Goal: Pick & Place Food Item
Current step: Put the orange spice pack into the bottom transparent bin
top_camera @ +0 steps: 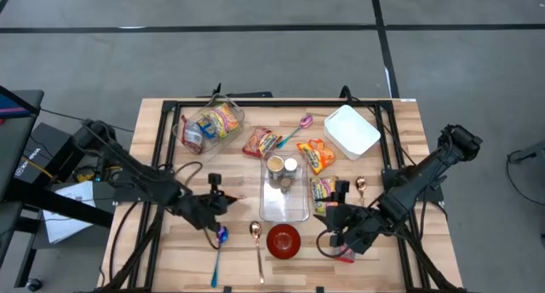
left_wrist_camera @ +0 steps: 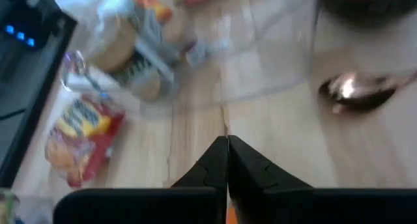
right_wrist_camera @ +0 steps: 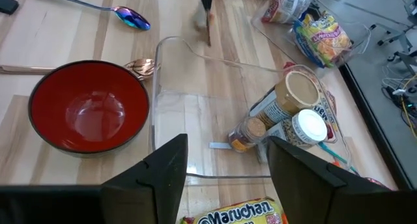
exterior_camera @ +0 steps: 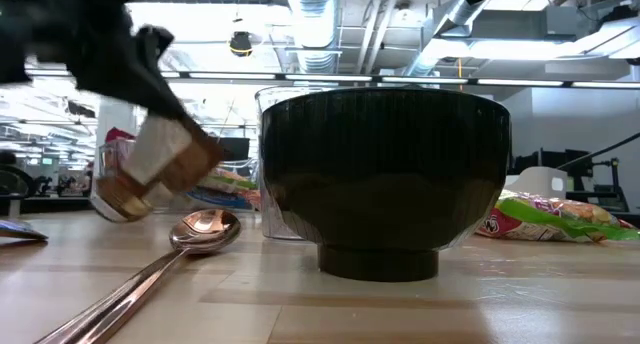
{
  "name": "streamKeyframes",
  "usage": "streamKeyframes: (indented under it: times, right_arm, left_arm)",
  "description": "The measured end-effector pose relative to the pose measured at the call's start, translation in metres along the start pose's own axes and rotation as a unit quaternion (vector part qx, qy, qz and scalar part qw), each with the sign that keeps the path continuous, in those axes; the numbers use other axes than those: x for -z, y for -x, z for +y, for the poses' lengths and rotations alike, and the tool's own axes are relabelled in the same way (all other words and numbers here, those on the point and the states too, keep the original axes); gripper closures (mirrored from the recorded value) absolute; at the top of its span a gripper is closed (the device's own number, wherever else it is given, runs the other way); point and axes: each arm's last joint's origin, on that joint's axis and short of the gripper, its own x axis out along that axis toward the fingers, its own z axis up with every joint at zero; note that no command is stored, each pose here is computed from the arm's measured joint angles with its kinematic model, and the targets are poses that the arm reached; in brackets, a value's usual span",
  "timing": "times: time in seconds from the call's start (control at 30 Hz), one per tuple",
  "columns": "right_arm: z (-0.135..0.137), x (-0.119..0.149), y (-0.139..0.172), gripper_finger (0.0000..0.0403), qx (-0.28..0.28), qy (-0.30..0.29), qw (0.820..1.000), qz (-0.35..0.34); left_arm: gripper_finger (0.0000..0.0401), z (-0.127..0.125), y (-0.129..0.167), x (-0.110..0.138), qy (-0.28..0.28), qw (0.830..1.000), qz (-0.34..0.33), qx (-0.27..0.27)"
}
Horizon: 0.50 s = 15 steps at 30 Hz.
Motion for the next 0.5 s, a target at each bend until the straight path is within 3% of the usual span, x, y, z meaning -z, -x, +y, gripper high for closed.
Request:
streamKeyframes:
  times: [0.2, 0.5]
  right_arm:
    - [-0.005, -0.004, -0.006, 0.0201, 0.009, 0.014, 1.0, -0.004]
    - [-0.013, -0.024, -0.016, 0.0201, 0.017, 0.048, 0.997, -0.062]
  left_arm:
    - [0.0401, 0.013, 0.021, -0.013, 0.005, 0.998, -0.06, 0.008]
    - [0.0401, 0.018, 0.027, -0.028, -0.03, 0.991, -0.128, -0.001]
